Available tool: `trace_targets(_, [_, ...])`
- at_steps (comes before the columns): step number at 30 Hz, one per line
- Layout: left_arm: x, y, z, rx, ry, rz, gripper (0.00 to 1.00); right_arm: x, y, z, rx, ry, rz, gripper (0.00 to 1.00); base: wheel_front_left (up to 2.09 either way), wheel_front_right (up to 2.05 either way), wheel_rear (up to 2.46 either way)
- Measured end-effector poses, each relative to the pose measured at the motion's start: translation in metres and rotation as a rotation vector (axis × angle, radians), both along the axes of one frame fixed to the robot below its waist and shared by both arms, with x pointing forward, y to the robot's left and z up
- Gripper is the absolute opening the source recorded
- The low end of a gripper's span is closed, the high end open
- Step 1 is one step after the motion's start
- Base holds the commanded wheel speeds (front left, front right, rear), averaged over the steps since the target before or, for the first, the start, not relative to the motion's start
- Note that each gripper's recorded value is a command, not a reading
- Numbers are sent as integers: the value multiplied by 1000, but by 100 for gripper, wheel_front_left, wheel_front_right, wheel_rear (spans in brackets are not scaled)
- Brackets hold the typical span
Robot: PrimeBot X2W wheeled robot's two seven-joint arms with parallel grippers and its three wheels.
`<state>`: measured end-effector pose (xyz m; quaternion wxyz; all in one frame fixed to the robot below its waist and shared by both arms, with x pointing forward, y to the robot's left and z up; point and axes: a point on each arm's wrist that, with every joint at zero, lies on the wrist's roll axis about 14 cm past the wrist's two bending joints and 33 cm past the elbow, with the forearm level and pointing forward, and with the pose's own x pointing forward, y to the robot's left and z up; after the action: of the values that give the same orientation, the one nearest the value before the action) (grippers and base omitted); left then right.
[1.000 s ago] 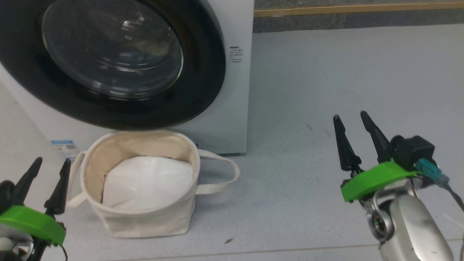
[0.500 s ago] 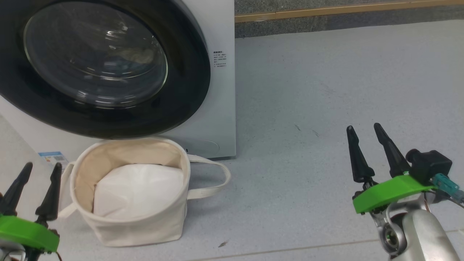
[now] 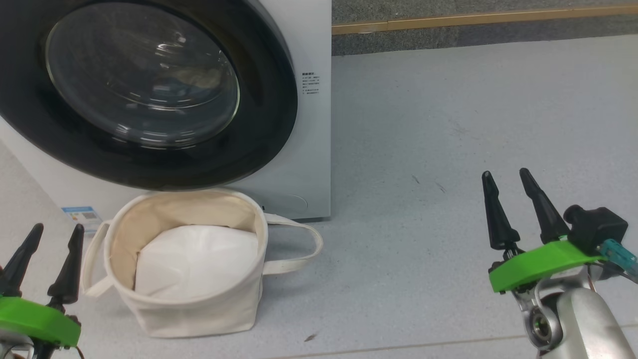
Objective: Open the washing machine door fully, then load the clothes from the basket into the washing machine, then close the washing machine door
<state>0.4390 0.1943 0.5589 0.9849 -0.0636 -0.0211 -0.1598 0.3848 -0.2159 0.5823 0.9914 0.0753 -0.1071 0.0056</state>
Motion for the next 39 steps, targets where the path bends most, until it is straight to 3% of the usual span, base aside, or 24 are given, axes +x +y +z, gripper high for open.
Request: trace_targets(39, [-4,5,-9,12,28,5,100,1,1,-1,3,3,2,100,0,0,0])
